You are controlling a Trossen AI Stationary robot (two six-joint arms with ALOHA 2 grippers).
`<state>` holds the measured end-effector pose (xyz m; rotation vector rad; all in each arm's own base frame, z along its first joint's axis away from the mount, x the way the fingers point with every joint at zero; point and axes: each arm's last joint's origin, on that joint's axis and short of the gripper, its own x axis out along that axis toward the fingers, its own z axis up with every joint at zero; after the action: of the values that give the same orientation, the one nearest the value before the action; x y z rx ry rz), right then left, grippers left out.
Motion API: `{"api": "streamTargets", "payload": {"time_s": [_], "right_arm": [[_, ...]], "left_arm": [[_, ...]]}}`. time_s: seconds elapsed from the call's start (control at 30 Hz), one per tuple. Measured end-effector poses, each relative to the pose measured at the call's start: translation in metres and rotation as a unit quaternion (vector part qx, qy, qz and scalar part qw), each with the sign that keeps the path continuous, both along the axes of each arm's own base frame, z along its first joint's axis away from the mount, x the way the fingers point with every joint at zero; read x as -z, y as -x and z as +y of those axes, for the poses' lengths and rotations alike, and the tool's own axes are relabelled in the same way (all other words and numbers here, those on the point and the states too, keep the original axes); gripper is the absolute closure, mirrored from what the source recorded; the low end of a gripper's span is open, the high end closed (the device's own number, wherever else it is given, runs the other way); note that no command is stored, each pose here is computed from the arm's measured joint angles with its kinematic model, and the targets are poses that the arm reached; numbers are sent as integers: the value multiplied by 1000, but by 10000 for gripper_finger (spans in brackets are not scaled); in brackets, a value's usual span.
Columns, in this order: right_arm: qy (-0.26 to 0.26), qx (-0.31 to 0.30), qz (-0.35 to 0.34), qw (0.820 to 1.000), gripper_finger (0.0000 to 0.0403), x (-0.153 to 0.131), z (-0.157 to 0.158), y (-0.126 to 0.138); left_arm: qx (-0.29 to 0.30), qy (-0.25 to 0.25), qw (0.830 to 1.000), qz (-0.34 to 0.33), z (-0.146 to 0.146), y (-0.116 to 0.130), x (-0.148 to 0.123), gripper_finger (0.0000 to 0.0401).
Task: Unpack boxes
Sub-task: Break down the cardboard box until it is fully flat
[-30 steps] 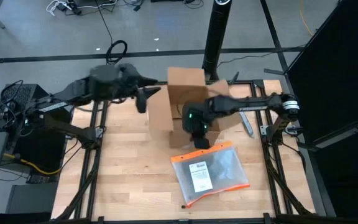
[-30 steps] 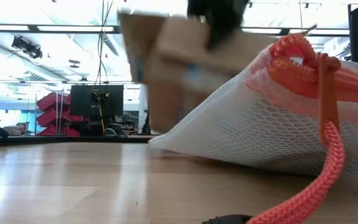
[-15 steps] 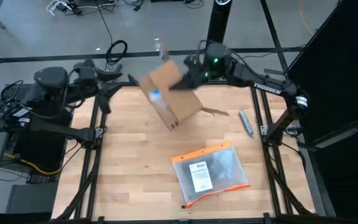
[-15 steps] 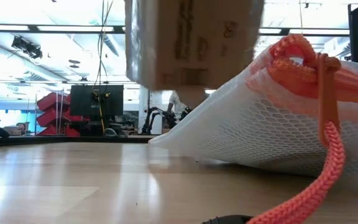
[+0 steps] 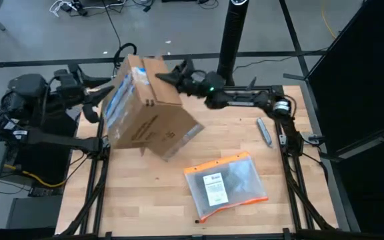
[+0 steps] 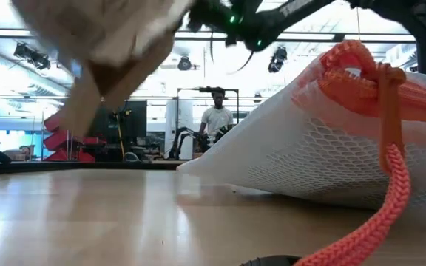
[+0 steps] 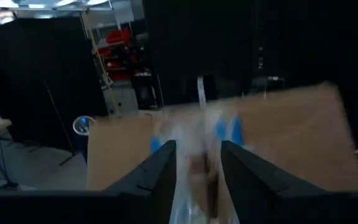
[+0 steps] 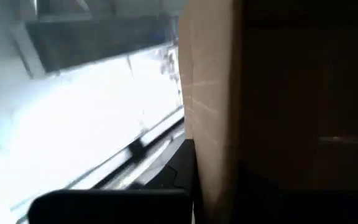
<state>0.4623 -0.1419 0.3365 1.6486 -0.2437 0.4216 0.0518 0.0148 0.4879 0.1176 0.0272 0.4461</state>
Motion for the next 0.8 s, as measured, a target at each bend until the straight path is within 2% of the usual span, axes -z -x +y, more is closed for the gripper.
{"api": "streamTargets", "payload": {"time_s": [0.07, 0.1, 0.2, 0.37, 0.53, 0.6, 0.8], "right_arm": [[-47, -6, -24, 999, 403, 20, 3, -10], [-49, -8, -10, 999, 403, 31, 2, -13], [-11, -26, 51, 998, 403, 49, -10, -12], [50, -16, 126, 991, 403, 53, -29, -1], [43, -37, 168, 984, 396, 59, -43, 4], [44, -42, 170, 984, 379, 59, -43, 4], [71, -60, 151, 984, 290, 57, -39, 4]], "left_arm": [[0, -8, 1000, -6, -1, 8, 0, 288], [0, -12, 1000, -9, -1, 11, -1, 290], [0, -17, 1000, -16, -2, 22, 0, 294], [0, -13, 1000, 15, -3, 28, 7, 301], [17, 12, 998, 63, -3, 18, 22, 308], [33, 25, 996, 80, -3, 9, 31, 311], [75, 95, 985, 120, -3, -16, 66, 321]]}}
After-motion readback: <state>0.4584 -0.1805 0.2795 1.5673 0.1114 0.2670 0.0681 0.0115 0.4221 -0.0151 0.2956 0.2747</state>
